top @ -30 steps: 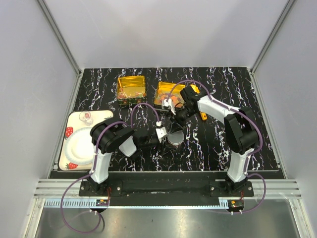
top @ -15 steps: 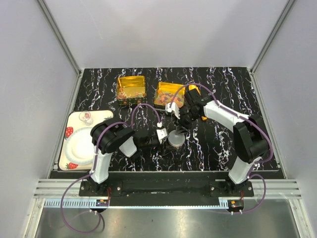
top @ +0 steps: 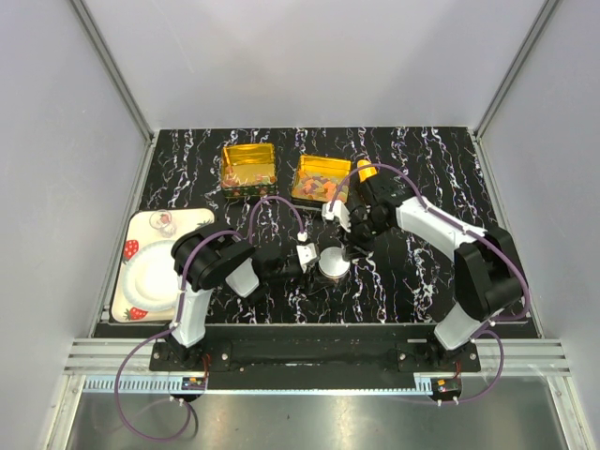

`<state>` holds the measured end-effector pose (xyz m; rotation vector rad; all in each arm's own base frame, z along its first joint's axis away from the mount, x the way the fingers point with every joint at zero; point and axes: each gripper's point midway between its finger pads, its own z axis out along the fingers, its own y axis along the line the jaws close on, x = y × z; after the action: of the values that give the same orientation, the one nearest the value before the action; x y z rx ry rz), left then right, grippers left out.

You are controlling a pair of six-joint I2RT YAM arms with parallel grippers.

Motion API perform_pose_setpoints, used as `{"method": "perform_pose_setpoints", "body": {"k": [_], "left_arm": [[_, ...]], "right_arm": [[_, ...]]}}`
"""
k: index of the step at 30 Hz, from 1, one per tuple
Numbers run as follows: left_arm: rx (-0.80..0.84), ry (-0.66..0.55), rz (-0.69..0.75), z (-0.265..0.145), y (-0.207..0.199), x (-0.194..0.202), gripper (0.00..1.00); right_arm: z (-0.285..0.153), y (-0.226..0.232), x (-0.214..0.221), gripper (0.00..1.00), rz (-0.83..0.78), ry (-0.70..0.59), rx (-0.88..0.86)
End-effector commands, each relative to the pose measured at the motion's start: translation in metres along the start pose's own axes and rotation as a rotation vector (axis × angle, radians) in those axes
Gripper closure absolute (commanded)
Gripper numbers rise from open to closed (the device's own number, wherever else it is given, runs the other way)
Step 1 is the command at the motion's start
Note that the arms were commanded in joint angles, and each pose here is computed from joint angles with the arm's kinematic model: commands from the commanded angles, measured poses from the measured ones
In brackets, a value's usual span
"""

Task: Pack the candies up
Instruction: Screw the bottle lid onto the packing bottle.

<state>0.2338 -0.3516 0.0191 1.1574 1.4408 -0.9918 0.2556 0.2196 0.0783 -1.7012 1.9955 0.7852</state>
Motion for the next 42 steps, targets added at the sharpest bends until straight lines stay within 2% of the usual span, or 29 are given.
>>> {"method": "perform_pose_setpoints", "body": {"k": [1,11,15,19,25,29,35,42], "left_arm": [[-0.132,-0.232,0.2,-0.004,0.032,-0.068,0.69],[-0.129,-0.232,0.204,-0.004,0.031,-0.068,0.69],[-0.125,-0.234,0.203,-0.004,0.03,-0.068,0.69],[-0.122,-0.234,0.205,-0.004,0.03,-0.068,0.69],[-0.117,-0.234,0.206,-0.004,0.03,-0.068,0.69],[-0.114,-0.236,0.207,-0.004,0.029,-0.068,0.69],[-0.116,-0.234,0.208,-0.004,0.029,-0.067,0.69],[-0.112,-0.24,0.21,-0.004,0.029,-0.069,0.69]], "right_arm": [[-0.007,0.045,0.031,0.64,0.108,0.107,-0.121],[-0.021,0.052,0.029,0.64,0.092,0.111,-0.102],[-0.038,0.038,0.005,0.62,0.043,0.053,-0.035],[-0.044,0.025,-0.027,0.56,0.036,-0.038,-0.007],[-0.03,-0.003,-0.061,0.37,0.055,-0.151,-0.005],[-0.016,-0.017,-0.075,0.34,0.03,-0.197,-0.01],[0.012,-0.022,-0.083,0.31,0.015,-0.185,-0.043],[0.029,-0.025,-0.067,0.29,-0.005,-0.128,-0.022]]}}
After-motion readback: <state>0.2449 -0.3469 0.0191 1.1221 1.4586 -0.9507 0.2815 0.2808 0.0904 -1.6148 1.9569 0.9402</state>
